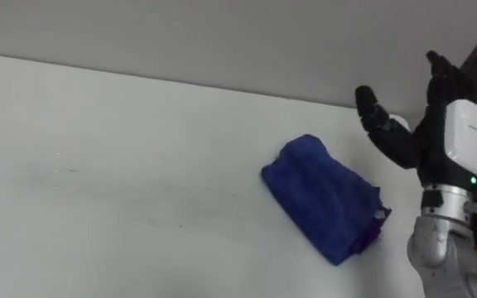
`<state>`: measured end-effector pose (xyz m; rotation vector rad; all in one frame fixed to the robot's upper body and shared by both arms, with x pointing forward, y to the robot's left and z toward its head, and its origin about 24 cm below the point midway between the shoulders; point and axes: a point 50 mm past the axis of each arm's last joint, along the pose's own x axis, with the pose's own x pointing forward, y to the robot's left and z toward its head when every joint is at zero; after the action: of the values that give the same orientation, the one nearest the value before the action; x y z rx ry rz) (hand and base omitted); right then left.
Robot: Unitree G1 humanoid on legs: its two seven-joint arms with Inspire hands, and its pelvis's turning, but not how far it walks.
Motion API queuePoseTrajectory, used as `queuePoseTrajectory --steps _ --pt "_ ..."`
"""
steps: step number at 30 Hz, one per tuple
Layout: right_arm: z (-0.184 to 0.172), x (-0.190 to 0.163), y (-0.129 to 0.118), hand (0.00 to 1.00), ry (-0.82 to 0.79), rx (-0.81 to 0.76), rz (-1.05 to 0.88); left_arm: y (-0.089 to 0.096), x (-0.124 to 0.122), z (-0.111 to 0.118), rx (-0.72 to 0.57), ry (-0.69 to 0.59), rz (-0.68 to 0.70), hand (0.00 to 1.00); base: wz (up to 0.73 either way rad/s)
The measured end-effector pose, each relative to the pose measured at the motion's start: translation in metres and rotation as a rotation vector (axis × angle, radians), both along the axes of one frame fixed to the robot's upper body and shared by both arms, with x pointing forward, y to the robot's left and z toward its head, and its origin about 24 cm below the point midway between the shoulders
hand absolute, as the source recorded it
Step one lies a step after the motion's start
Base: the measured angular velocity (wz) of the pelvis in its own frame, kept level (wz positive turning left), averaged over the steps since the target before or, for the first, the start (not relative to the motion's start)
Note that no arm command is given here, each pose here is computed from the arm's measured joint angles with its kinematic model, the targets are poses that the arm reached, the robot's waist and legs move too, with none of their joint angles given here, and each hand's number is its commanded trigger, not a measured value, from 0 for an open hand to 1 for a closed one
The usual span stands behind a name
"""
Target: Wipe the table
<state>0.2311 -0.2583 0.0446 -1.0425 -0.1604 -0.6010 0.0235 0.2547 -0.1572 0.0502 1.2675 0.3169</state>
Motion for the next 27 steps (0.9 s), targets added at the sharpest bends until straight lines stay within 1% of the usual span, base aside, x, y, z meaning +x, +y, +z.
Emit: queuePoseTrajectory --steps 2,3,6,8,12,14,20,21,23,24,27 --pt "-0.001 -0.004 -0.012 0.00 -0.011 0.047 -0.056 0.004 -0.003 0.001 0.011 0.002 0.018 0.00 0.00" --pt "-0.002 -0.006 -0.015 0.00 -0.007 0.053 -0.066 0.005 -0.005 0.001 0.015 0.007 0.021 0.00 0.00" --pt "-0.016 -0.017 -0.031 0.00 0.028 0.101 -0.156 0.011 -0.014 0.004 0.042 0.021 0.022 0.00 -0.02" --pt "-0.036 -0.033 -0.051 0.00 0.074 0.170 -0.283 0.016 -0.014 0.006 0.058 0.013 0.029 0.00 0.00" --pt "-0.061 -0.059 -0.073 0.00 0.143 0.293 -0.452 0.018 -0.016 0.007 0.063 0.010 0.046 0.00 -0.06" --pt "-0.076 -0.082 -0.084 0.00 0.184 0.377 -0.559 0.021 -0.016 0.009 0.072 0.001 0.053 0.00 -0.02" --pt "-0.113 -0.129 -0.093 0.00 0.274 0.593 -0.782 0.025 -0.015 0.010 0.083 -0.002 0.051 0.00 -0.12" --pt "-0.116 -0.134 -0.093 0.00 0.283 0.605 -0.801 0.025 -0.014 0.010 0.084 -0.005 0.051 0.00 -0.13" --pt "-0.129 -0.159 -0.094 0.00 0.346 0.637 -0.889 0.027 -0.014 0.012 0.086 -0.017 0.067 0.00 -0.09" --pt "-0.132 -0.165 -0.095 0.00 0.361 0.650 -0.916 0.028 -0.015 0.012 0.087 -0.018 0.071 0.00 -0.04" --pt "-0.147 -0.197 -0.092 0.00 0.455 0.704 -1.033 0.030 -0.019 0.013 0.087 -0.010 0.076 0.00 0.00"
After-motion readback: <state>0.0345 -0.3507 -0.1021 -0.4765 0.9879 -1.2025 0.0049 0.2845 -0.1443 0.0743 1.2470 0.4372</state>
